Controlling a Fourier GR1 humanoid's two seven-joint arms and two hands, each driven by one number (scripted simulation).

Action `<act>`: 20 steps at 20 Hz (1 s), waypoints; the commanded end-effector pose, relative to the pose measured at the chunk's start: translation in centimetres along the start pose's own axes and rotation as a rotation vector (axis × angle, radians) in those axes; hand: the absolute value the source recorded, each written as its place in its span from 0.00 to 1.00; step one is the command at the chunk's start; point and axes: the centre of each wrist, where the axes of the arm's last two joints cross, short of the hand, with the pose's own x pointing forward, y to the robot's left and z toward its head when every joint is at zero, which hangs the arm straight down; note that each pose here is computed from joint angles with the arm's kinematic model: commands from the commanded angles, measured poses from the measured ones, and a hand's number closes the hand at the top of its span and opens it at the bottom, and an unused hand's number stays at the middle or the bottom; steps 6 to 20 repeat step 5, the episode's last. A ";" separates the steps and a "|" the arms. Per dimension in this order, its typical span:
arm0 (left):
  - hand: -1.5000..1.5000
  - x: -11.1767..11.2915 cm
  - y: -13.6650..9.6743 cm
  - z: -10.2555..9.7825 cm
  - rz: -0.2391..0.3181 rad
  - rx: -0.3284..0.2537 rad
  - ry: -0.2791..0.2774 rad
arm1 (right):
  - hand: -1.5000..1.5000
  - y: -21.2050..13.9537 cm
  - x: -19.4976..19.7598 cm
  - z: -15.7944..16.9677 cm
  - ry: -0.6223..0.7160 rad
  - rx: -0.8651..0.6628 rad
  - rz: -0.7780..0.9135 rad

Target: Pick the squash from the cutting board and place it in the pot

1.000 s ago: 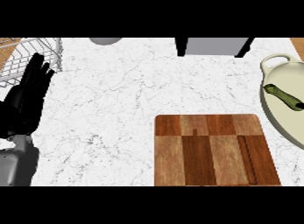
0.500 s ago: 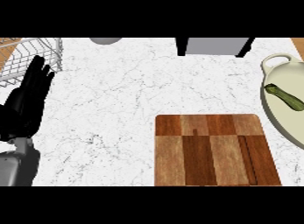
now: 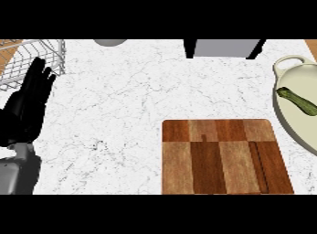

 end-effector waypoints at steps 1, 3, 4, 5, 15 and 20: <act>0.50 -1.1 -0.4 0.9 -0.019 -0.006 0.001 | 0.00 -1.8 0.3 1.4 -0.066 0.077 -0.052; 0.50 -0.5 0.6 0.2 -0.003 -0.009 -0.003 | 0.00 -2.2 0.9 1.1 -0.068 0.066 -0.056; 0.50 0.2 0.4 -0.3 -0.004 -0.012 -0.002 | 0.00 -1.0 -0.2 1.2 -0.064 0.074 -0.051; 0.50 0.5 0.7 0.2 -0.014 0.005 0.008 | 0.00 -2.4 0.6 1.6 -0.050 0.083 -0.046; 0.50 0.5 0.7 0.2 -0.014 0.005 0.008 | 0.00 -2.4 0.6 1.6 -0.050 0.083 -0.046; 0.50 0.5 0.7 0.2 -0.014 0.005 0.008 | 0.00 -2.4 0.6 1.6 -0.050 0.083 -0.046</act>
